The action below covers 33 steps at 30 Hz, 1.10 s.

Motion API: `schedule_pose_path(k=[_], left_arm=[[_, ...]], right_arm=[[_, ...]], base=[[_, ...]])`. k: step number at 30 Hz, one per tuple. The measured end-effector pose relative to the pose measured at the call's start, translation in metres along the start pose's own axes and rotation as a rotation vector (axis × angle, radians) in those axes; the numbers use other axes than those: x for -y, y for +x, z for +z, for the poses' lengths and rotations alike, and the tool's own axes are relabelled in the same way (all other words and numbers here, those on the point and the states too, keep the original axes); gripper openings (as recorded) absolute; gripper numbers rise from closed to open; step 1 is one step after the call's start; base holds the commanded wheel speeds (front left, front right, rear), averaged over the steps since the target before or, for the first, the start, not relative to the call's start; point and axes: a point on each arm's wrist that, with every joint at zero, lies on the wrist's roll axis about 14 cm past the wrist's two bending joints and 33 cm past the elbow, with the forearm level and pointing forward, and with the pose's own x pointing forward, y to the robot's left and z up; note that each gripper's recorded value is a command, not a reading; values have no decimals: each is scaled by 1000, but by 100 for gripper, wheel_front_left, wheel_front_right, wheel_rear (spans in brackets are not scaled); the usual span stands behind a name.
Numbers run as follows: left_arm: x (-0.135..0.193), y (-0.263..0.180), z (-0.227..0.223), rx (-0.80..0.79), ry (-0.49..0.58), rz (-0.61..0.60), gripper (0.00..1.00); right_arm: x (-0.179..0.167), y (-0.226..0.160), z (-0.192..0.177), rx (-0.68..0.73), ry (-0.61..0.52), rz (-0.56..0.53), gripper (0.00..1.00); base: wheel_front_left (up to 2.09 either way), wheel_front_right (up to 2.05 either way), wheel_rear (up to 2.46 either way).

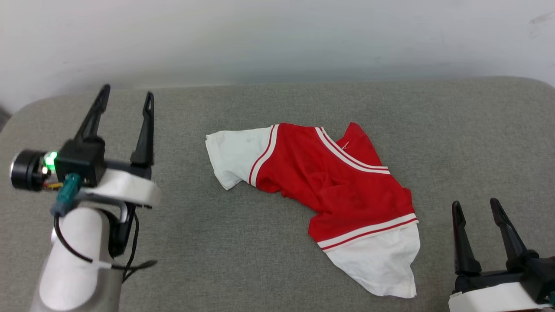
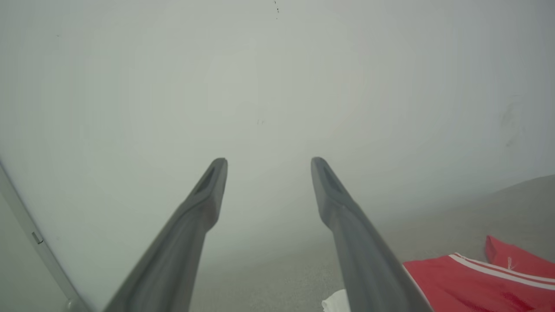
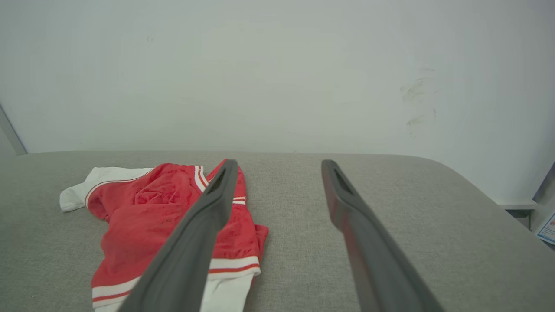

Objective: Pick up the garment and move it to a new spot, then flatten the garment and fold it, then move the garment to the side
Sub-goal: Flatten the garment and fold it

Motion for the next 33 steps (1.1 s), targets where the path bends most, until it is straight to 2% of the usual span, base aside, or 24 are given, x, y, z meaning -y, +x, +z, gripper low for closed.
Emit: schedule_pose_path(k=[6,12,15,26,33], left_arm=[[9,59,17,42,8,-89,100],[45,94,-7,-125,40,-249,100],[62,99,-30,-276,61,-338,100],[107,64,-120,-911,105,-617,100],[118,24,-169,-1202,163,-750,100]], right_arm=[[7,8,-8,-19,-6,-21,100],[16,13,-17,-42,-12,-45,100],[19,15,-20,-50,-15,-55,100],[28,30,-29,-63,-20,-78,100],[36,36,-40,-86,-21,-99,100]], base=[[0,0,0],[0,0,0],[0,0,0],[0,0,0],[0,0,0]])
